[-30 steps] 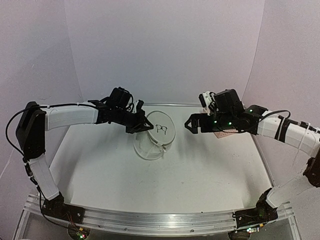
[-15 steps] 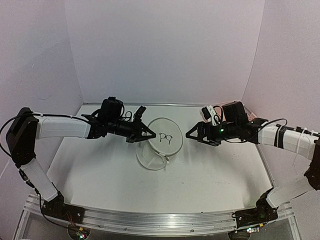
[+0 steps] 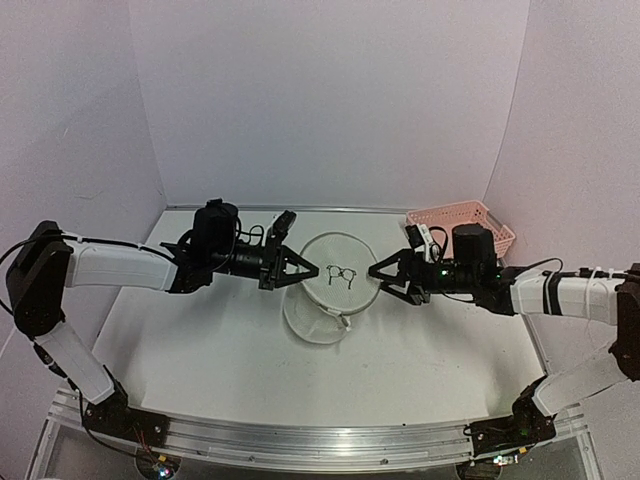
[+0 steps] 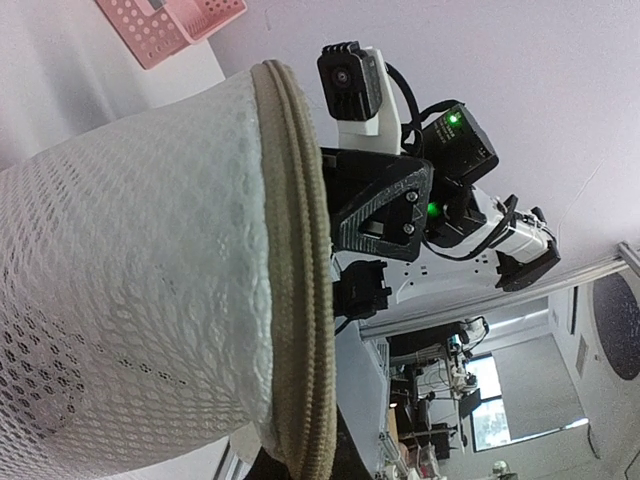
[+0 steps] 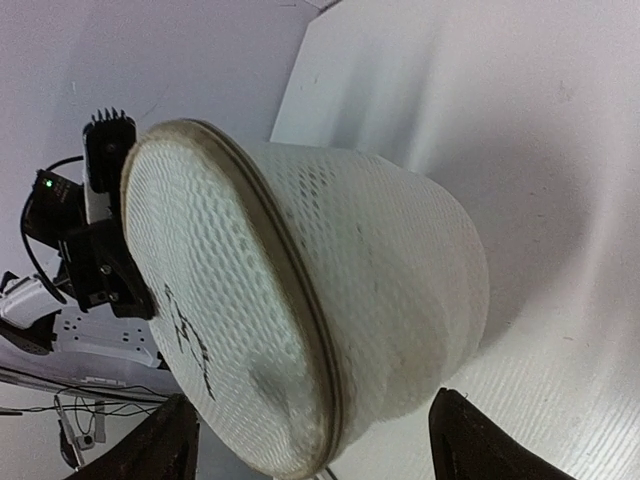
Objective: Unzip the laundry bag and remove the bra
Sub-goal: Pass from the left arm to the right
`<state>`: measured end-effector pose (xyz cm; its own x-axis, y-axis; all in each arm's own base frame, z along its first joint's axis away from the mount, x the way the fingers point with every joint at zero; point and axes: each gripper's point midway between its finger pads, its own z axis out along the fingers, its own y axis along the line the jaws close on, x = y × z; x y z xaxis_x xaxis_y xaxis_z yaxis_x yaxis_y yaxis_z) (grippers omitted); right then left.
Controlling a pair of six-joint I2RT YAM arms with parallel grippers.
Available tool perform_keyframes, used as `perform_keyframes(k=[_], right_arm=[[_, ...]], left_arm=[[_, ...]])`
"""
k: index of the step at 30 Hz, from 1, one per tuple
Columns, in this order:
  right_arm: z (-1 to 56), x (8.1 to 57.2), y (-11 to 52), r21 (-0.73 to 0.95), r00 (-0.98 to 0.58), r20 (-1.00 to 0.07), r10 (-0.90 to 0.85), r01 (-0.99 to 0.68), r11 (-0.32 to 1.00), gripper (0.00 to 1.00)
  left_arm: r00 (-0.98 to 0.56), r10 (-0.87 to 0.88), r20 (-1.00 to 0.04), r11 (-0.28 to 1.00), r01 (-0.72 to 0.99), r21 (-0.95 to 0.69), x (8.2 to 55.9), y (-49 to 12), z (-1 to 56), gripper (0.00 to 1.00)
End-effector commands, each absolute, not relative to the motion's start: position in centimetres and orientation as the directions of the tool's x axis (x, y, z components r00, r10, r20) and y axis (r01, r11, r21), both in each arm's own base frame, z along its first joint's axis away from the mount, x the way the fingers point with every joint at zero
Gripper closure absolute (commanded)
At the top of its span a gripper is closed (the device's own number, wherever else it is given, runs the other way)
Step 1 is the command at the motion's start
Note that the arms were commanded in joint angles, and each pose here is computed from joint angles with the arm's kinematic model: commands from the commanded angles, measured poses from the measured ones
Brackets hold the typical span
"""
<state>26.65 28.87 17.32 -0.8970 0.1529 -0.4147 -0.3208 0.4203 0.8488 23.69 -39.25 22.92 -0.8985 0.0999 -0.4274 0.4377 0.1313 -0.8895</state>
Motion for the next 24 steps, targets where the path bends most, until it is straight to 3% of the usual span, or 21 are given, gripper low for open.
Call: perform_keyframes(k=[1,5,12,24], right_arm=[[21.4,26.6,30.1,0.864,-0.862,-0.471,0.190,-0.406,0.299,0.27],[21.2,26.2,30.5,0.872,-0.869,-0.457,0.187,-0.398,0.284,0.45],[22.1,25.7,30.4,0.873,-0.862,-0.467,0.199,-0.413,0.261,1.00],[24.8,24.6,30.4,0.865,-0.847,-0.495,0.195,-0.458,0.206,1.00]], left_arm=[[-0.850,0.067,-0.522,-0.013,0.522,-0.853,22.4,-39.5,27.7,1.00],[-0.855,0.053,-0.516,-0.023,0.516,-0.856,22.2,-39.5,28.1,1.00],[-0.866,0.028,-0.500,-0.007,0.500,-0.866,22.2,-39.1,27.7,1.00],[-0.898,0.004,-0.440,0.058,0.440,-0.896,22.4,-38.5,25.0,0.57]])
